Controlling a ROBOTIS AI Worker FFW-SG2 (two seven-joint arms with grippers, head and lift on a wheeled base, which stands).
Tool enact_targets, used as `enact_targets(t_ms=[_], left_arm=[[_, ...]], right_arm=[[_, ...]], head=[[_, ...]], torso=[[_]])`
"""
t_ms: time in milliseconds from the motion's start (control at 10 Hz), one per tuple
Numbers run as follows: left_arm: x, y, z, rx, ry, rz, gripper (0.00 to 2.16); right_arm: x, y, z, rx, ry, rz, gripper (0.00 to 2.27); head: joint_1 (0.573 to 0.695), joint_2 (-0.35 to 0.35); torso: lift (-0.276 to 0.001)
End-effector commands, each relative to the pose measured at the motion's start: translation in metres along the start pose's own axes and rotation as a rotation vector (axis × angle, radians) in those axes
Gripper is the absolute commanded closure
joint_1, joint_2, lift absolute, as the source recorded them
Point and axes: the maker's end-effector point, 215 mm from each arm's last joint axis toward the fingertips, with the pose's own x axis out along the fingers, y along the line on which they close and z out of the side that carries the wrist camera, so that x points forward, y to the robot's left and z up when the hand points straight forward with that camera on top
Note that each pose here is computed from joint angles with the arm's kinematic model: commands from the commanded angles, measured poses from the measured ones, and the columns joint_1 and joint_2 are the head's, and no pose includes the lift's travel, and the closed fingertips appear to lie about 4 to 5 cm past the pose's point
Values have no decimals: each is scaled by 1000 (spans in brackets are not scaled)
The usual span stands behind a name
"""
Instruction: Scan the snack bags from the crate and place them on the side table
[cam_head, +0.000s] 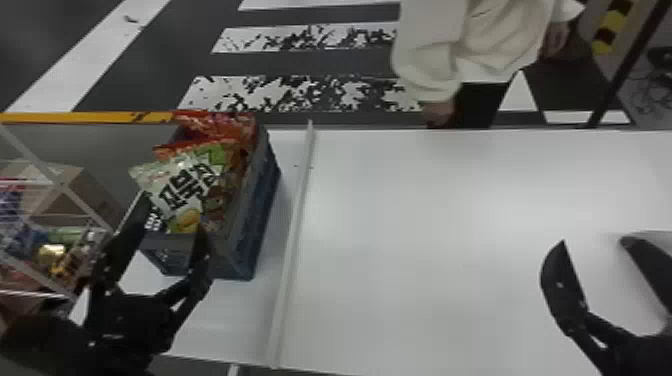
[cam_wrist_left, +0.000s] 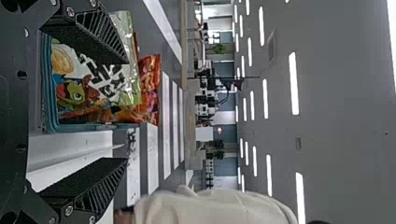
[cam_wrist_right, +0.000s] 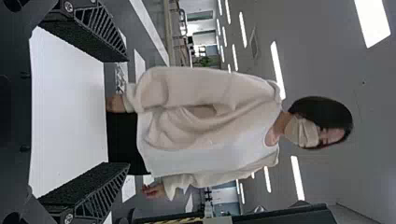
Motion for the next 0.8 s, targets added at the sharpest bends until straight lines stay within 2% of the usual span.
enact_targets(t_ms=[0, 100, 300, 700], left_arm=[[9, 34, -17, -19, 108, 9, 151], [11, 49, -26, -57, 173, -3, 151], [13, 74, -28, -71, 215, 11, 151], [24, 118, -23, -154, 312, 7, 151]], right_arm=[[0, 5, -2, -14, 5, 11, 80], [0, 6, -4, -17, 14, 14, 80], [0, 7, -4, -17, 14, 17, 90], [0, 10, -7, -17, 21, 34, 97]], head=[[695, 185], [695, 217], [695, 274], [695, 347]], torso=[[-94], [-94], [-94], [-94]])
